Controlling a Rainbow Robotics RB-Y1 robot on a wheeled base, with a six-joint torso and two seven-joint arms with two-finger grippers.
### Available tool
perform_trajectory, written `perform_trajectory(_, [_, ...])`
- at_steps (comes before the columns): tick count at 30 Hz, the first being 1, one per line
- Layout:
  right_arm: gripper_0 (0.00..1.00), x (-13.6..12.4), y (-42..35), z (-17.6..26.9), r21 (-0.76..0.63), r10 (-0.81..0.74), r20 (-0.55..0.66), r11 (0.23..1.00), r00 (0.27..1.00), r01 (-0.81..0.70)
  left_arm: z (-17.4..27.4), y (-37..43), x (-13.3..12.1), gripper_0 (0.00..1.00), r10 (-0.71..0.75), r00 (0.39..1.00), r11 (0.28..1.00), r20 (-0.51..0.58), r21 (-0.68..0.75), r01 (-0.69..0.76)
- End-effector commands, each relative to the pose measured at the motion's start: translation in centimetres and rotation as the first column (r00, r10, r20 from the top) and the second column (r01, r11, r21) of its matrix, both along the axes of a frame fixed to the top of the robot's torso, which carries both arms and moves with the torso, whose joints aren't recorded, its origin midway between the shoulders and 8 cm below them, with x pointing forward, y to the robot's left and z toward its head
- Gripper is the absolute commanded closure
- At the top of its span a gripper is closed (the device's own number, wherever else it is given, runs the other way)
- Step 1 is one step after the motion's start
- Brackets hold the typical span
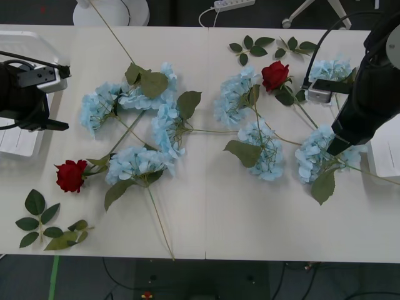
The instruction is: Place the red flowers into the right box and the blue flowers into the left box. If a person shows an open palm, hand one flower to the person first, then continue sorting.
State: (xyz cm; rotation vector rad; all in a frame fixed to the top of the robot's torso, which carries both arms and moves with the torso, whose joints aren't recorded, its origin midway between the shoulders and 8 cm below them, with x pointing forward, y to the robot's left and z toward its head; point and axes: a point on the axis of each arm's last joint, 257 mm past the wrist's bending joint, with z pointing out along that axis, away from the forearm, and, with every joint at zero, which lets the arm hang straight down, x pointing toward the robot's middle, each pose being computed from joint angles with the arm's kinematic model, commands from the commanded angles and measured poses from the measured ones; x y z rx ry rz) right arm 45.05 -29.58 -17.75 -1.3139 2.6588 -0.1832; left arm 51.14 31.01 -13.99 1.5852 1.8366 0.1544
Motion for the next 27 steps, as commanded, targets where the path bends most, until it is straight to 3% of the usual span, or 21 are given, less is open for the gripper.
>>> perform_trajectory(1, [0.0,0.5,-2.8,0.6,-0.171,-0.088,0.038,0.981,0.995,0.093,1.7,3.0,1.4,0.0,-0.047,0.998,0.981,0.045,0.192,0.038])
perform_trajectory(11, [0.0,-1.1,-5.8,-2.7,-0.323,-0.24,0.019,0.917,0.97,0.233,0.1,6.1,2.3,0.0,-0.039,0.998,0.93,0.042,0.366,0.021])
perform_trajectory(18, [0.0,-1.1,-5.2,-4.8,-0.35,-0.294,-0.017,0.897,0.956,0.27,-0.1,8.8,2.3,0.0,-0.018,1.0,0.841,-0.002,0.541,0.016])
perform_trajectory(23, [0.0,-0.5,-5.7,-5.9,-0.378,-0.328,-0.013,0.876,0.945,0.299,-0.2,9.0,2.5,0.0,-0.012,1.0,0.827,-0.006,0.562,0.013])
perform_trajectory(27, [0.0,-0.2,-6.4,-6.3,-0.4,-0.344,-0.001,0.861,0.939,0.315,-1.0,7.5,2.9,0.0,-0.015,1.0,0.865,-0.014,0.501,0.02])
